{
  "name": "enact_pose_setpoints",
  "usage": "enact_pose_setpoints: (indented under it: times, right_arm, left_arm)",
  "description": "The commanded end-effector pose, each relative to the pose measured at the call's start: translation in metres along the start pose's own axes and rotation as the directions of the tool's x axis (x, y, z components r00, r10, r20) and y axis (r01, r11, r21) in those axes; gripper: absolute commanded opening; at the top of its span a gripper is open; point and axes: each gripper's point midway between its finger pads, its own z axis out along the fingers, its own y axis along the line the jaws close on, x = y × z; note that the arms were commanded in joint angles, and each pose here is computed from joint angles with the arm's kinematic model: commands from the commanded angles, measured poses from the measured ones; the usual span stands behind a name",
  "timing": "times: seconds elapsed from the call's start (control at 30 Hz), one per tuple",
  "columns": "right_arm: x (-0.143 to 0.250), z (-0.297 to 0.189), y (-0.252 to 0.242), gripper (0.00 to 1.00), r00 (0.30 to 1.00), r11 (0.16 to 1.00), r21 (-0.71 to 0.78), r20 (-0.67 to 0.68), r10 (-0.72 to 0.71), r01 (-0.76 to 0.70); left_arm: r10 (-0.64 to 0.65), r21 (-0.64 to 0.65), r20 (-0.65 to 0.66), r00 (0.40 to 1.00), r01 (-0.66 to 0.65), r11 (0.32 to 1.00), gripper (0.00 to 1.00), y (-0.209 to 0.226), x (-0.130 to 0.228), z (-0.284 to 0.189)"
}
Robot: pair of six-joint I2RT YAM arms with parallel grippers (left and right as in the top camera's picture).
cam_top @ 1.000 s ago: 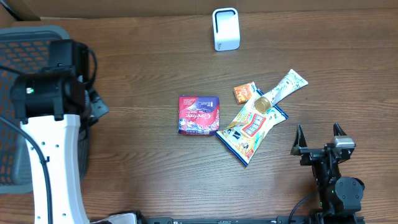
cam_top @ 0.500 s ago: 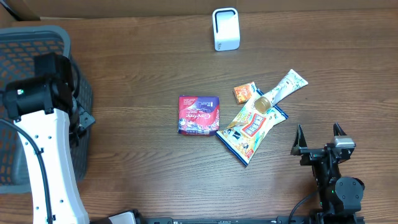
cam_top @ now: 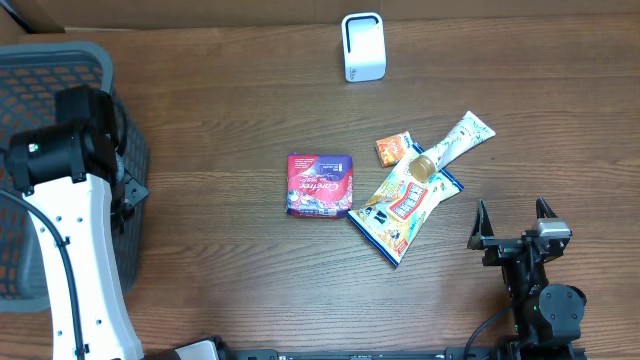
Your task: Scan the item barcode
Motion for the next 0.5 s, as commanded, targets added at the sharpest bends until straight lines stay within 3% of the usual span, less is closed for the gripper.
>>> enact_pose_setpoints:
  times: [0.0, 0.23, 0.47]
  right_arm:
    - [0.001, 0.000, -0.001, 1.00, 1.000, 1.000, 0.006, 0.007, -0.004, 0.004]
    - [0.001, 0.000, -0.001, 1.00, 1.000, 1.000, 0.006, 0.007, -0.004, 0.004]
    - [0.001, 0.000, -0.001, 1.00, 1.000, 1.000, 0.006, 0.007, -0.004, 0.004]
  left_arm:
    - [-0.056, -0.068, 0.035, 0.998, 0.058, 0.996, 0.05, 0.017, -0.009, 0.003]
    - [-0.069, -0.039, 0.019, 0.997, 0.069, 0.997, 0.06, 0.014, -0.008, 0.004]
    - [-0.045, 0.113, -0.012, 0.999, 0.046, 0.993, 0.04, -0.009, -0.007, -0.009]
